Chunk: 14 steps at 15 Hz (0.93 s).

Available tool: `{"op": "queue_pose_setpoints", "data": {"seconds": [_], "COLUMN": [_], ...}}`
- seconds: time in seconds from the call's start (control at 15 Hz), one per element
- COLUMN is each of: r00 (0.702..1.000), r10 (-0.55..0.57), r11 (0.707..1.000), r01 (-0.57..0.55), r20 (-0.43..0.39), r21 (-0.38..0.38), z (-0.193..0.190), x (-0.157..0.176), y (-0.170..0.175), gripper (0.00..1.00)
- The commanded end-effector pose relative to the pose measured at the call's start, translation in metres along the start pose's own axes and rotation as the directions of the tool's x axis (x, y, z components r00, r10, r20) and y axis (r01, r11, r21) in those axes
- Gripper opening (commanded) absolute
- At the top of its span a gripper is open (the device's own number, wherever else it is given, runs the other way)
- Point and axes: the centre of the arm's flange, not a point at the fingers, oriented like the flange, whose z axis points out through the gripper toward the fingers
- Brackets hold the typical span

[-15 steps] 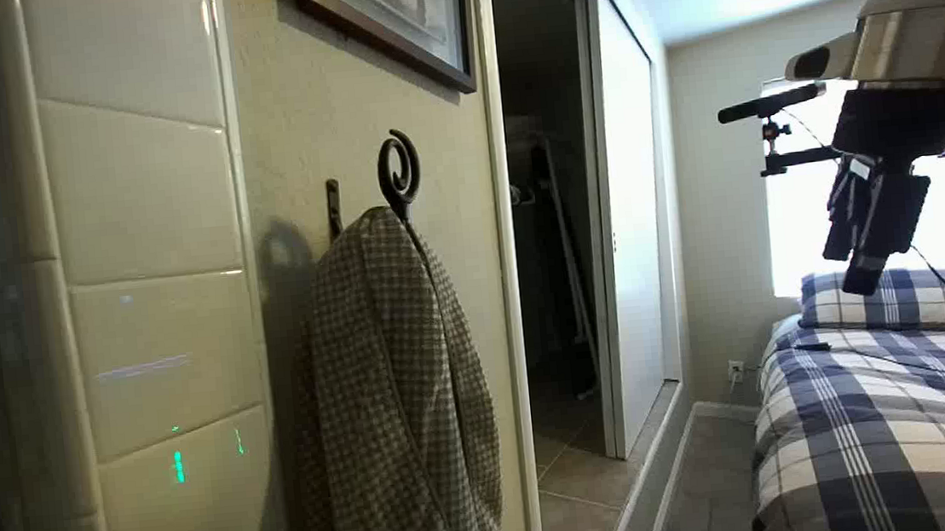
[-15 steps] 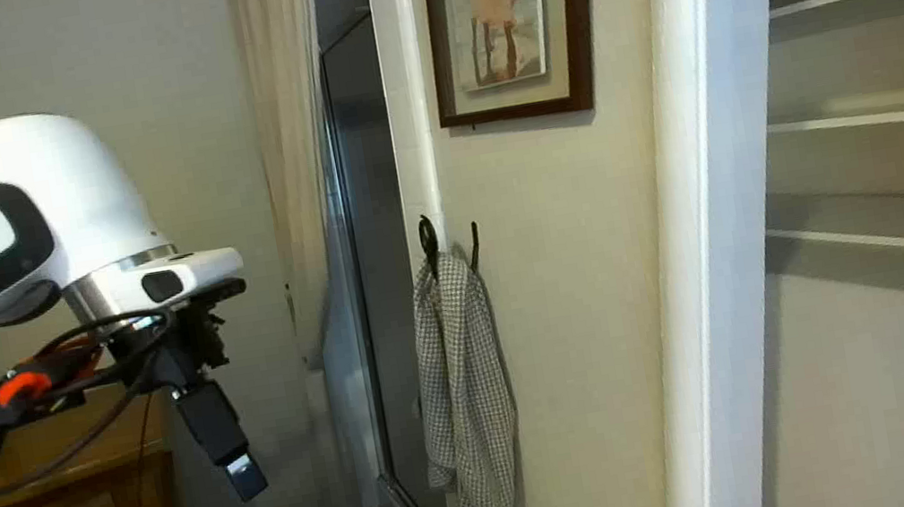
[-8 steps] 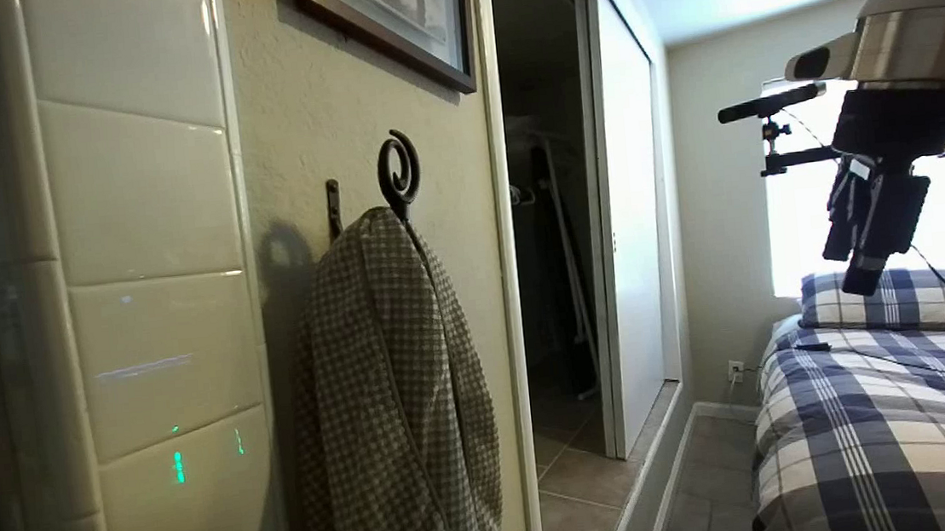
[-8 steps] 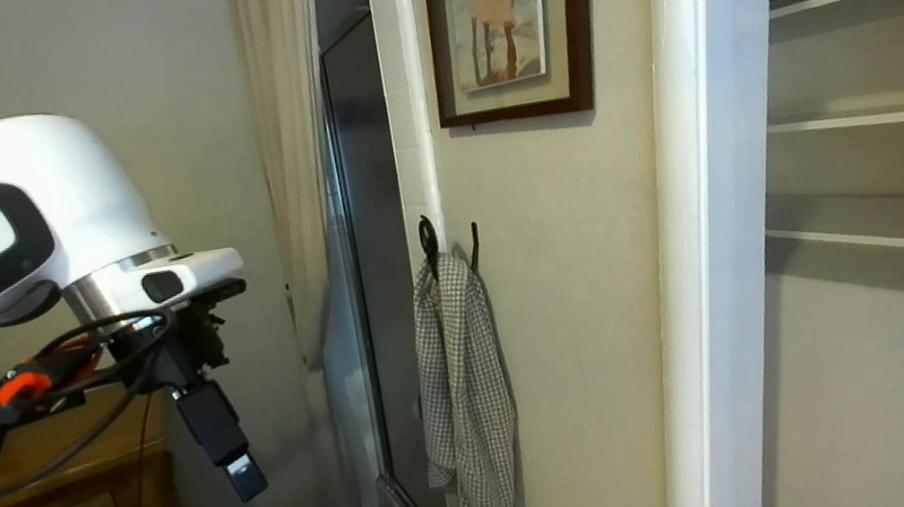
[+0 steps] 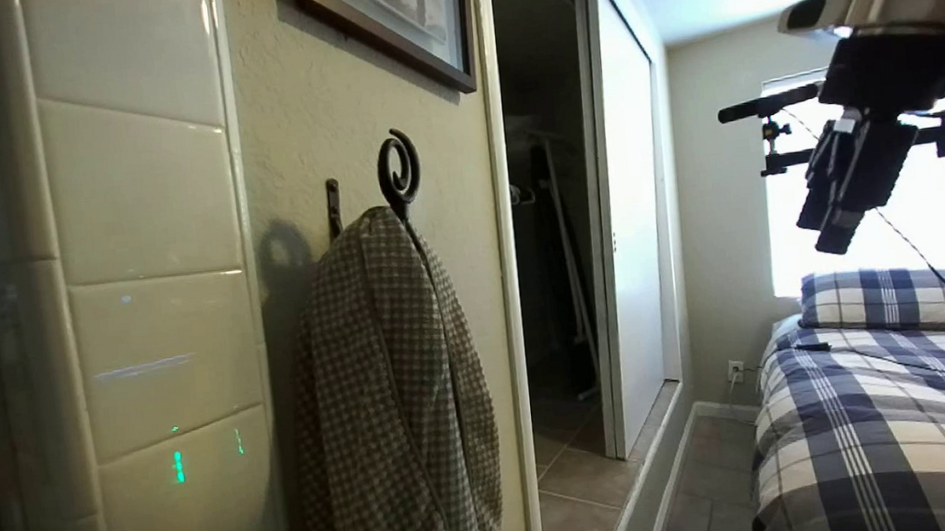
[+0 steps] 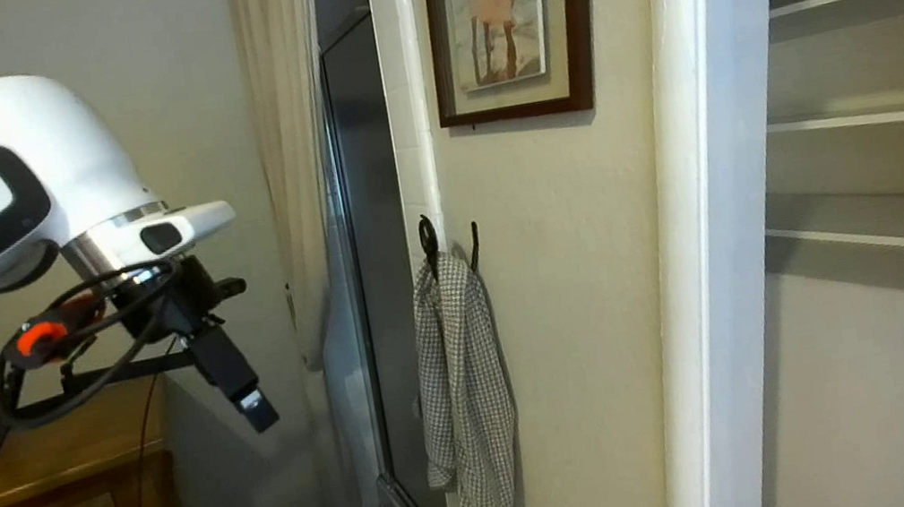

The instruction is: Move the picture on the wall slightly to the right

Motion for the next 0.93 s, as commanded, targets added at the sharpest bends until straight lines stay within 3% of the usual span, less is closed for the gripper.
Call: {"op": "queue_pose_setpoints", "data": {"seconds": [0.0, 0.47, 0.6, 0.87], "r00": [0.994, 0.940, 0.904, 0.808], "r10": [0.071, 0.246, 0.342, 0.526], "r11": [0.993, 0.943, 0.915, 0.829], "r01": [-0.062, -0.175, -0.258, -0.419], "r20": [-0.085, -0.237, -0.256, -0.264], "r21": [0.098, 0.285, 0.311, 0.370], "z": [-0.053, -0.136, -0.155, -0.179], "x": [0.052, 0.117, 0.138, 0.184], "y": [-0.027, -0.088, -0.103, -0.115], "gripper": [1.00, 1.00, 1.00, 1.00]}}
